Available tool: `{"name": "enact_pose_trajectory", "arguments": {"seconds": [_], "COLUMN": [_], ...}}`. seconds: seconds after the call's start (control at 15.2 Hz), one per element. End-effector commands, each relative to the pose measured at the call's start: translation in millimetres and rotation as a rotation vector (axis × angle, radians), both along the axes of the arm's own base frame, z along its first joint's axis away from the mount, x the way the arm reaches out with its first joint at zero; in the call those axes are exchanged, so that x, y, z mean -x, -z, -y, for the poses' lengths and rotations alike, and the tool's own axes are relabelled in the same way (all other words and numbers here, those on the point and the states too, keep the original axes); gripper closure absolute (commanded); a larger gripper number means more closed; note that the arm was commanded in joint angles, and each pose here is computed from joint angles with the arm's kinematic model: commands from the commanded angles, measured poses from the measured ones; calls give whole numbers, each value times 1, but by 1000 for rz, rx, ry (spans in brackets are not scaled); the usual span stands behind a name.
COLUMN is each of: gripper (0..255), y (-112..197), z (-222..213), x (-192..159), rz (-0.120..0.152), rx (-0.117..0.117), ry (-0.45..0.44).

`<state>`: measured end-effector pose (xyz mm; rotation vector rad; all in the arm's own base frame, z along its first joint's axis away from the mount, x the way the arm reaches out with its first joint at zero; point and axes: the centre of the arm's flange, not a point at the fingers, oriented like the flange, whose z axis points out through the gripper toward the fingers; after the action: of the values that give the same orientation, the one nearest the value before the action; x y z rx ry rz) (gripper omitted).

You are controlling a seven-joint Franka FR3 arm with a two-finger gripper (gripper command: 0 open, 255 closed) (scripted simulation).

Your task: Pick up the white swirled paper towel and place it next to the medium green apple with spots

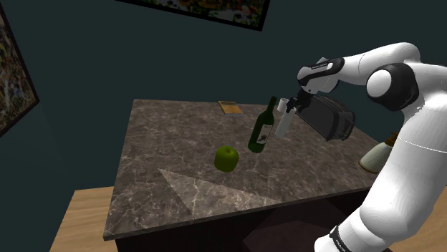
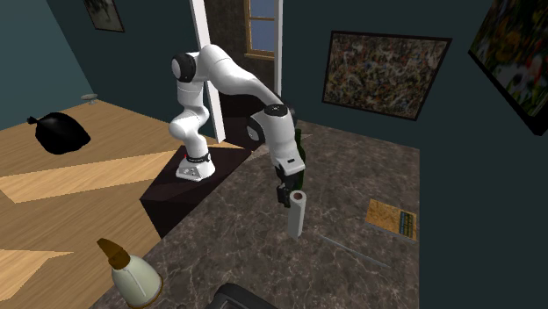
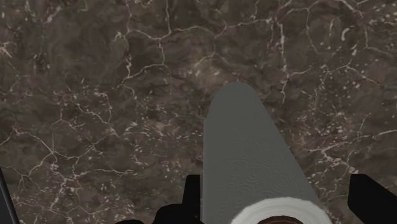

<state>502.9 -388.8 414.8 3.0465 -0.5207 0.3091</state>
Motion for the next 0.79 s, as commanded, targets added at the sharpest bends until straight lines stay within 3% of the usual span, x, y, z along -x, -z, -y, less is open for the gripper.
{"name": "enact_pose_trajectory", "arguments": {"seconds": [0.0, 0.33, 0.4, 0.73], "gripper": [0, 0, 255, 255], "y": [2, 2, 2, 2], "z": [0, 0, 0, 0], "x": [0, 0, 0, 0], "rz": [1, 0, 0, 0], "rx": [0, 0, 0, 0], "ry": [0, 0, 0, 0]}}
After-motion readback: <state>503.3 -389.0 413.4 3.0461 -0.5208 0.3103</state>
